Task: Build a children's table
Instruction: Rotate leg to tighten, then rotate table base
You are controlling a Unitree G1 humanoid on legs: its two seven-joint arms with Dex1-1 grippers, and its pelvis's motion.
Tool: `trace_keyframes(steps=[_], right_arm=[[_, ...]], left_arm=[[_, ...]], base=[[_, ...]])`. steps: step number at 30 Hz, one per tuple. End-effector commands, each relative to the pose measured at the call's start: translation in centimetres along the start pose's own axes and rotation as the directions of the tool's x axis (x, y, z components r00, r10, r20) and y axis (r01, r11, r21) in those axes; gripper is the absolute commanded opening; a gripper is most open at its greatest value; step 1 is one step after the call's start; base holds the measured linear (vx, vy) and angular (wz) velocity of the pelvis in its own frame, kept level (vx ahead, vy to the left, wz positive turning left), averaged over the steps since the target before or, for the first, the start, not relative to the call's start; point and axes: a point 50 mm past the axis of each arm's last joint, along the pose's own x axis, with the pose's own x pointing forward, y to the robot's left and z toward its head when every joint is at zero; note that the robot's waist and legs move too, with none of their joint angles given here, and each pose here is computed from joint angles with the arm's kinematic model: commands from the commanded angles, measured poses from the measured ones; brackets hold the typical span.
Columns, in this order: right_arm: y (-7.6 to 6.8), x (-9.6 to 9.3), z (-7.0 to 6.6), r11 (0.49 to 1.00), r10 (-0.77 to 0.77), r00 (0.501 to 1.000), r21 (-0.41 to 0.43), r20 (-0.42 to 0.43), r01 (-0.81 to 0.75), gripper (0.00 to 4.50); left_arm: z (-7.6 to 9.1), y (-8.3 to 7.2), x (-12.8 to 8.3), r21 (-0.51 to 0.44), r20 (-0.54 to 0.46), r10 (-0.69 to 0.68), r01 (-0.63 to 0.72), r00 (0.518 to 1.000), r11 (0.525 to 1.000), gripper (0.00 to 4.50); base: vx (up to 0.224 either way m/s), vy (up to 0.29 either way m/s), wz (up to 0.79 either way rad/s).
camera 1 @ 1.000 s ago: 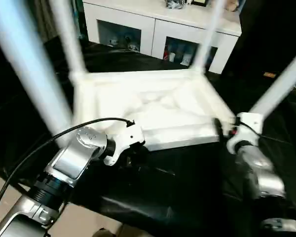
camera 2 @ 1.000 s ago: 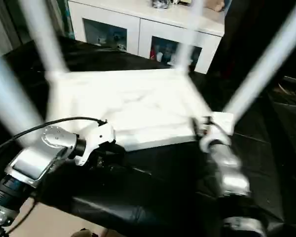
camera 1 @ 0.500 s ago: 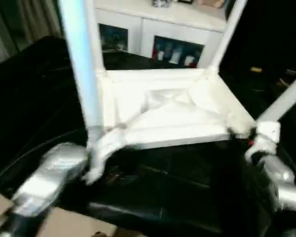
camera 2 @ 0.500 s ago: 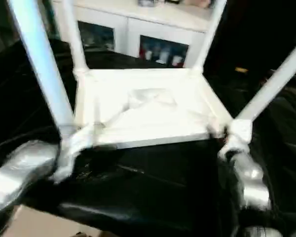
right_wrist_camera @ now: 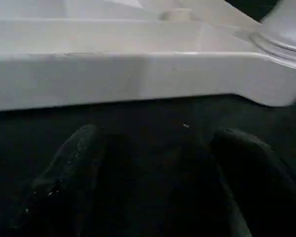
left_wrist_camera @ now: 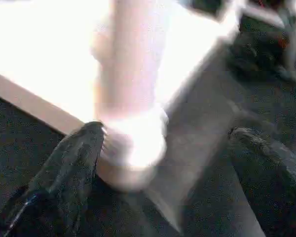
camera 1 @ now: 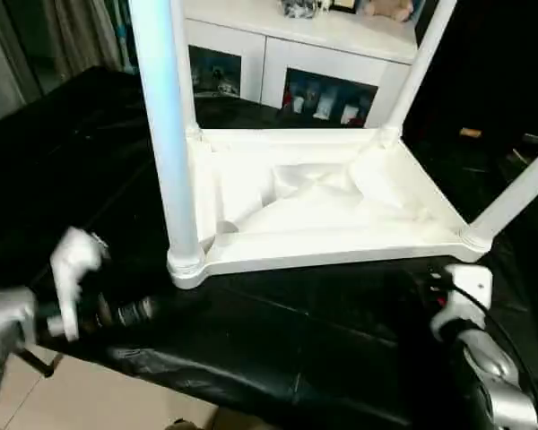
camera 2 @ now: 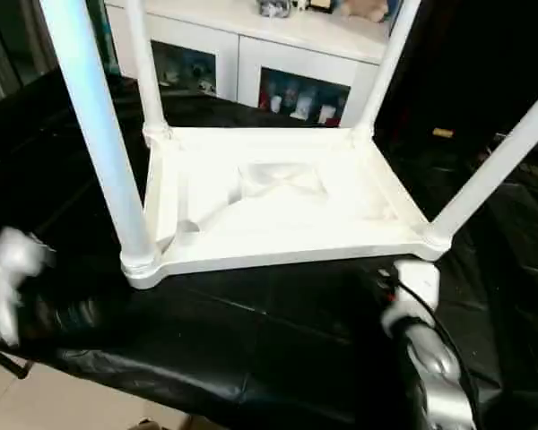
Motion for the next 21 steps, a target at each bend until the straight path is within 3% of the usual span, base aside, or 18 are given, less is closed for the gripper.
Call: trace_keyframes(steps=[1,6,12,15,16,17,21], right_arm=[[-0.3,0.2,0.0,1.000,-0.019,1.000,0.000,-0.011,0.019,3.87],[0.4,1.0,0.5,1.000,0.027,1.000,-0.014,-0.010,-0.028,3.87],[1.3,1.9,1.0,0.995,0.091,0.996,-0.040,-0.022,-0.092,3.87],[1.5,2.1,1.1,0.993,0.109,0.994,-0.045,-0.022,-0.110,3.87],[1.7,2.3,1.3,0.991,0.121,0.992,-0.051,-0.022,-0.122,3.87],[1.9,2.7,1.5,0.988,0.141,0.990,-0.060,-0.024,-0.142,3.87],[2.5,3.4,1.9,0.979,0.188,0.982,-0.075,-0.027,-0.189,3.87]], left_arm=[[0.1,0.3,0.4,0.005,0.040,0.034,-0.034,0.999,0.999,4.45],[1.3,0.5,3.6,-0.009,0.158,0.047,-0.046,0.986,0.999,4.45],[2.1,-1.0,6.9,-0.070,0.251,-0.095,0.116,0.963,0.991,4.45],[2.3,-1.7,7.4,-0.085,0.263,-0.151,0.179,0.953,0.980,4.45],[2.4,-2.5,7.6,-0.101,0.266,-0.219,0.253,0.939,0.962,4.45],[2.6,-3.9,7.7,-0.137,0.263,-0.343,0.387,0.902,0.912,4.45],[2.6,-6.0,7.5,-0.194,0.224,-0.521,0.561,0.824,0.804,4.45]], base=[[0.000,0.000,0.00],[0.000,0.000,0.00],[0.000,0.000,0.00],[0.000,0.000,0.00],[0.000,0.000,0.00],[0.000,0.000,0.00],[0.000,0.000,0.00]])
